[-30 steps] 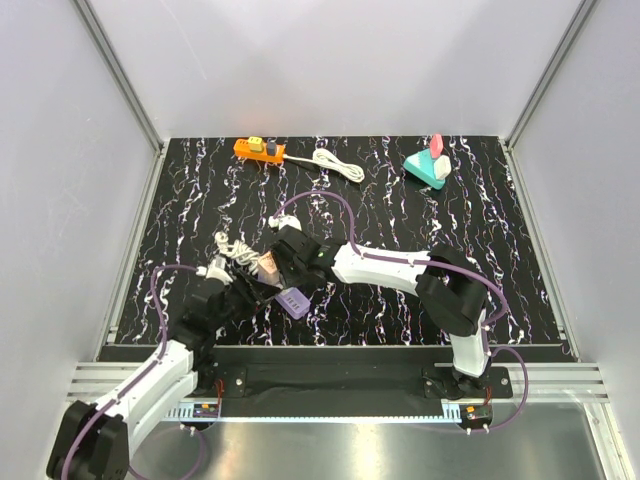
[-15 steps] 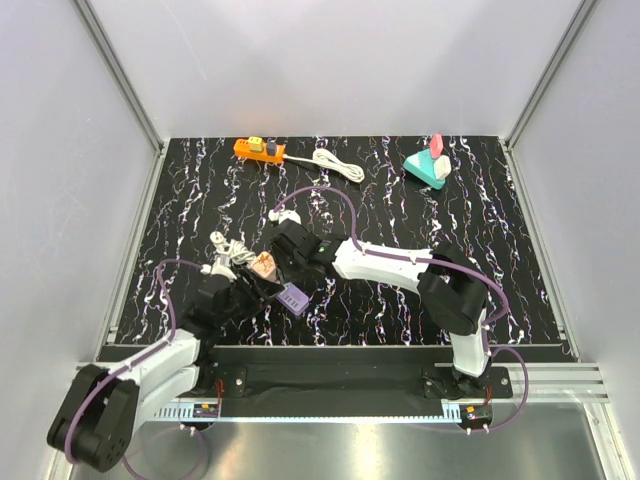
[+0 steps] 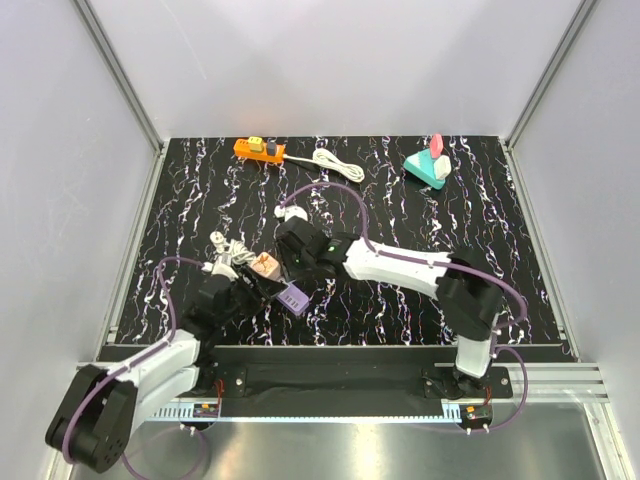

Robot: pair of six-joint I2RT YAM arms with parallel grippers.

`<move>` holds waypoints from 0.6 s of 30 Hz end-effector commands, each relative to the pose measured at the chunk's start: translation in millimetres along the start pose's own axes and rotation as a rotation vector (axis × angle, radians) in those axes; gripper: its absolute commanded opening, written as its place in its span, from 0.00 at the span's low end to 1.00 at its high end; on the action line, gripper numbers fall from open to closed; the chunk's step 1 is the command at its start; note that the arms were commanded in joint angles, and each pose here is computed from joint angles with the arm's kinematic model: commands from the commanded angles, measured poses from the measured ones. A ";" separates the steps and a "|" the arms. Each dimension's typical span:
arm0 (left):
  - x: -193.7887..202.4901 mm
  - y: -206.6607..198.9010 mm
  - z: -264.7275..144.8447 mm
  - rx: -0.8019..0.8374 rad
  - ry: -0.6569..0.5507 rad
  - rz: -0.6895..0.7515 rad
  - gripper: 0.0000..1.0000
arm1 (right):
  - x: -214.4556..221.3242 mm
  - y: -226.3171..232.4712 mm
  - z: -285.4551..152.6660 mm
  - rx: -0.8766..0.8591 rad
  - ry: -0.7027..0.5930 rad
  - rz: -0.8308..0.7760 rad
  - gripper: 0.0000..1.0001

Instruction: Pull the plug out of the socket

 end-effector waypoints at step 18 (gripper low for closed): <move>11.1 -31.4 -51.6 0.284 0.009 0.042 0.73 | -30.3 -258.8 -127.7 0.595 -0.372 0.405 0.05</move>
Point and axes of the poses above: each gripper's point midway between its finger pads, its own z axis out along the fingers, its own y axis along the line the jaws close on, x = y × z, the point moved 7 cm from there along -z, back along the fingers, and after that the axes turned 13 degrees about z, right-handed, at the moved point
